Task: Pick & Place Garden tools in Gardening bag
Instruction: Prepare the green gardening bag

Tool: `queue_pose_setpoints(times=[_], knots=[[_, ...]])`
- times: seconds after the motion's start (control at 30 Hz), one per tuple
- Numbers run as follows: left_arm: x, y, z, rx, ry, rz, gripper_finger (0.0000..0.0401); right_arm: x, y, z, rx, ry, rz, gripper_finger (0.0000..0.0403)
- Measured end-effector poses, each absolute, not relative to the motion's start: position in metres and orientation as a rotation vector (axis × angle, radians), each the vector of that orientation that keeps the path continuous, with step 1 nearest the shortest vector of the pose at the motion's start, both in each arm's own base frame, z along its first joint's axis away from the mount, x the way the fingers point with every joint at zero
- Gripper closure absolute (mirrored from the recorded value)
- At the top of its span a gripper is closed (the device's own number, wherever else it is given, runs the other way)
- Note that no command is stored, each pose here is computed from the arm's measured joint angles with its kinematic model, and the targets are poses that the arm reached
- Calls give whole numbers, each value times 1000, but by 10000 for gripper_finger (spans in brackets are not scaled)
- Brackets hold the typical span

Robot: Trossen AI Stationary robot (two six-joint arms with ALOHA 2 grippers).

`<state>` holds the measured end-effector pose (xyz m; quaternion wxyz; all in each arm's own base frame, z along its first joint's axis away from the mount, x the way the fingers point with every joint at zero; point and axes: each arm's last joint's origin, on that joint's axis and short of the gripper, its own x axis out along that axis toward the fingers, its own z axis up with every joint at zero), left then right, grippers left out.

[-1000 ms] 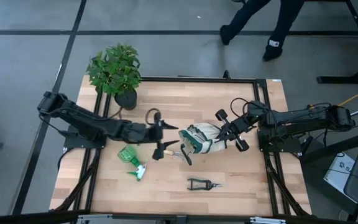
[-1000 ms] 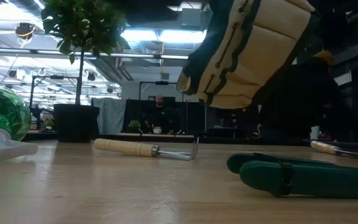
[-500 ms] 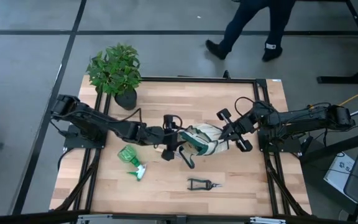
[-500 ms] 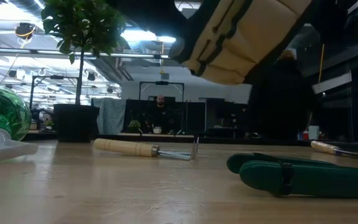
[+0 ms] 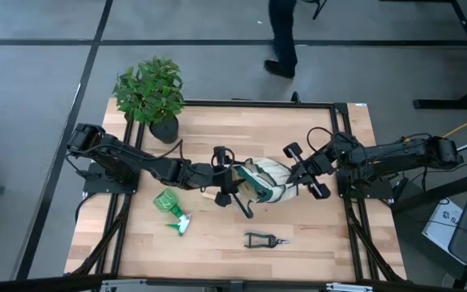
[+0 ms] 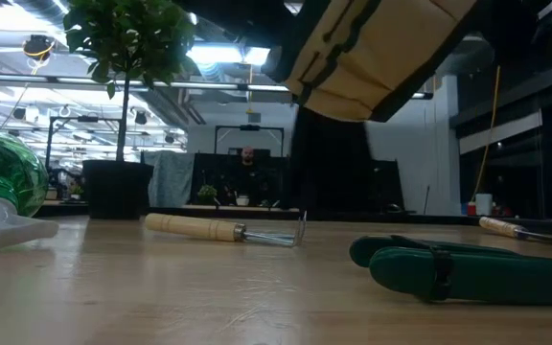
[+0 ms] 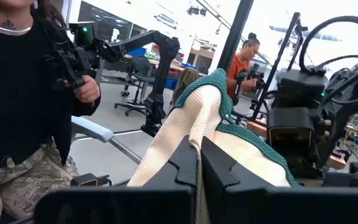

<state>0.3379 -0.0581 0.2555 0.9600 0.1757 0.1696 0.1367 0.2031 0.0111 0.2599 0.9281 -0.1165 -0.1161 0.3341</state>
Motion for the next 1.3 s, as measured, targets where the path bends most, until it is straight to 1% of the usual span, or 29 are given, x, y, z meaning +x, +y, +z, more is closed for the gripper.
queue_pose_setpoints(times=[0.23,0.33,0.4,0.47,0.67,0.7,0.73,0.83,0.97,1.1,1.2,1.3], knots=[[339,-58,259,359,311,280,162,203,16,261,-240,-251,709,401],[339,-58,260,356,303,281,178,202,18,261,-239,-252,719,401],[339,-58,260,355,299,282,202,202,19,261,-238,-252,722,401],[339,-58,260,353,298,283,235,202,19,260,-236,-247,723,401],[339,-58,260,352,298,283,361,203,19,258,-228,-221,726,401],[339,-58,260,345,297,287,379,203,19,257,-226,-215,726,400],[339,-58,260,336,296,297,387,203,19,256,-221,-203,727,398],[338,-56,260,315,299,363,391,204,18,254,-204,-171,700,387],[335,-52,261,287,321,437,394,207,15,250,-96,-91,574,375],[327,-43,267,213,340,482,394,208,13,245,2,-11,513,361],[321,-36,269,155,354,526,395,208,12,239,85,66,482,340],[318,-29,269,106,372,567,396,208,9,230,132,162,413,310]])
